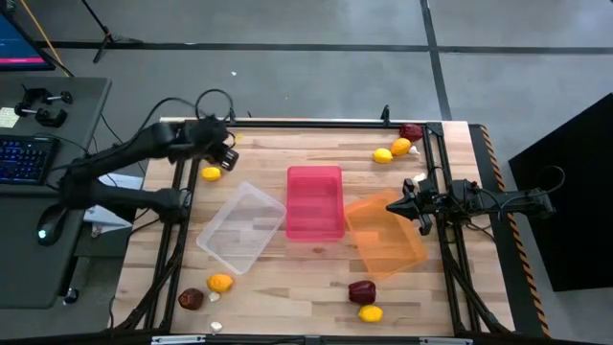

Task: Sort produce into baskets
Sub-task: Put the yellow lemon into the red bin

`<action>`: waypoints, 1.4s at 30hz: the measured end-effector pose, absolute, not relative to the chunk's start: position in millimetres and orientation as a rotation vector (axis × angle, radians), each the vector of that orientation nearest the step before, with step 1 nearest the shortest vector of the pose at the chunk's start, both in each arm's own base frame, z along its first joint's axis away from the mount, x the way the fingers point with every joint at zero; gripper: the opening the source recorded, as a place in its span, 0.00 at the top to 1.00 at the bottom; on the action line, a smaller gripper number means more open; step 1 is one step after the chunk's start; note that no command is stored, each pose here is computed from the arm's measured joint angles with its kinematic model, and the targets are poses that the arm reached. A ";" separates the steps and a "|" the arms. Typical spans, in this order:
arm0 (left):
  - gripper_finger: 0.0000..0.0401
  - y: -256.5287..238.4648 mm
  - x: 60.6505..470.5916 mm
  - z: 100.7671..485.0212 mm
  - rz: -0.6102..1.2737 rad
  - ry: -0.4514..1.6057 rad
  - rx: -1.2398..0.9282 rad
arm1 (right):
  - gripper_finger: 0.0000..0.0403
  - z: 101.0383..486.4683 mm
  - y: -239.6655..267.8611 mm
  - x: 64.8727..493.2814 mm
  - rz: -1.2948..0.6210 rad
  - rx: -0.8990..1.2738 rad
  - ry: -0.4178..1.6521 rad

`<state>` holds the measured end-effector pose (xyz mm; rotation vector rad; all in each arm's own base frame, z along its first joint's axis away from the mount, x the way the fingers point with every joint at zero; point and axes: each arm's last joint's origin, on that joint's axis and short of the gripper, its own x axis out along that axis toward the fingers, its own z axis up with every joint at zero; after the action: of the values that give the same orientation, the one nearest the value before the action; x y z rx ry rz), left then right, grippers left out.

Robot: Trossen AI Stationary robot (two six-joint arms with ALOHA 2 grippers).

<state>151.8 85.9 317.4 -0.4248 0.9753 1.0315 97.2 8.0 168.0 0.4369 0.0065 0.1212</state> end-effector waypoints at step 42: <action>0.27 156.2 170.3 156.1 0.575 1.964 -0.287 | 1.00 168.0 8.0 97.2 0.121 0.437 0.006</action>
<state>170.3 156.2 156.1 -0.2871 1.9636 0.5753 97.2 8.0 168.0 0.4370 0.0063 0.1215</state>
